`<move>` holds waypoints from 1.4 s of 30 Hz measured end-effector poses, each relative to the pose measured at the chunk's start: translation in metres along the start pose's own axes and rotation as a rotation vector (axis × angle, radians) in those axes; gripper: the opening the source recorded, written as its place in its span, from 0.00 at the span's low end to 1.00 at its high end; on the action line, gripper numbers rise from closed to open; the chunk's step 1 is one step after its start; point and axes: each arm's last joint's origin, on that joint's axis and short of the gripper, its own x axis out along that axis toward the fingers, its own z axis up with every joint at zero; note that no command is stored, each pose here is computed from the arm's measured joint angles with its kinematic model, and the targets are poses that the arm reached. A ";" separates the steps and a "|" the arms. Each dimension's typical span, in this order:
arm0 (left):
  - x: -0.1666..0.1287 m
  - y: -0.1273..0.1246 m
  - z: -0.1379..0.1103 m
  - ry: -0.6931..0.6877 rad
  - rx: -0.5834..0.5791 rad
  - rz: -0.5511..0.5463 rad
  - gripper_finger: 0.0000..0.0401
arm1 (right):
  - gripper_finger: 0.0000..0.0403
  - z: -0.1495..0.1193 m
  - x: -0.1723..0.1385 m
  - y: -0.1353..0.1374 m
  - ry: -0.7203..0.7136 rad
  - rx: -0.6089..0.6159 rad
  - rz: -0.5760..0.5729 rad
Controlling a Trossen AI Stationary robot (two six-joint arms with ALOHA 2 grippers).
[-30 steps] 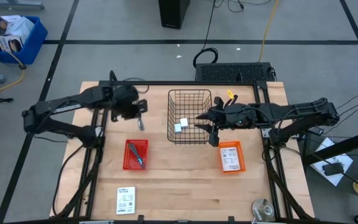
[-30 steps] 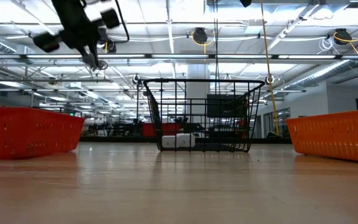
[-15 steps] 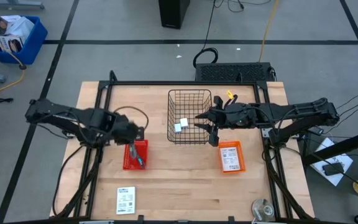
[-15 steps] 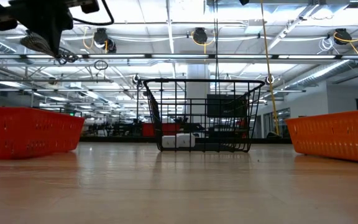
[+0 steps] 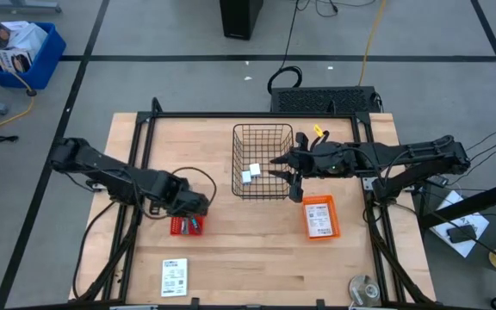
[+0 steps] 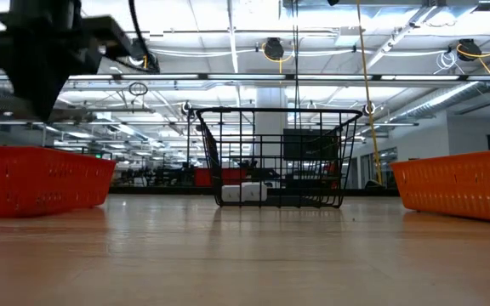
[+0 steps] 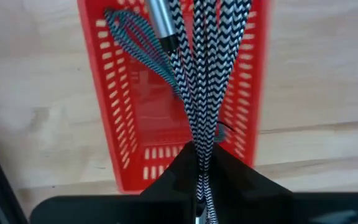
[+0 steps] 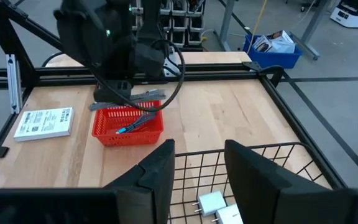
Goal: Pick and place items into bin
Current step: Put the black charger cable into the red bin, then put the white card reader box into the orange bin
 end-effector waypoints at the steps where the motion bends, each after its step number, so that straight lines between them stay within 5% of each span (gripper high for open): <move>1: 0.005 0.001 0.001 0.004 -0.009 -0.001 0.05 | 0.33 0.000 0.000 0.001 0.000 0.000 0.003; 6: 0.029 0.003 0.006 0.033 -0.057 -0.081 0.06 | 0.33 0.000 0.000 0.001 0.001 0.026 0.005; 21: 0.032 0.010 0.013 0.062 -0.145 -0.036 0.36 | 0.33 -0.001 0.000 0.001 0.008 0.024 0.005; 26: 0.006 0.008 -0.006 0.115 -0.041 -0.125 0.30 | 0.33 -0.001 0.000 0.001 0.007 0.024 0.005; 35: -0.030 0.010 -0.065 0.165 0.197 -0.264 0.02 | 0.33 -0.001 0.000 0.001 0.008 0.023 0.005; 42: -0.018 0.031 -0.107 0.248 0.278 -0.164 0.02 | 0.33 -0.003 -0.001 0.005 0.026 0.014 0.017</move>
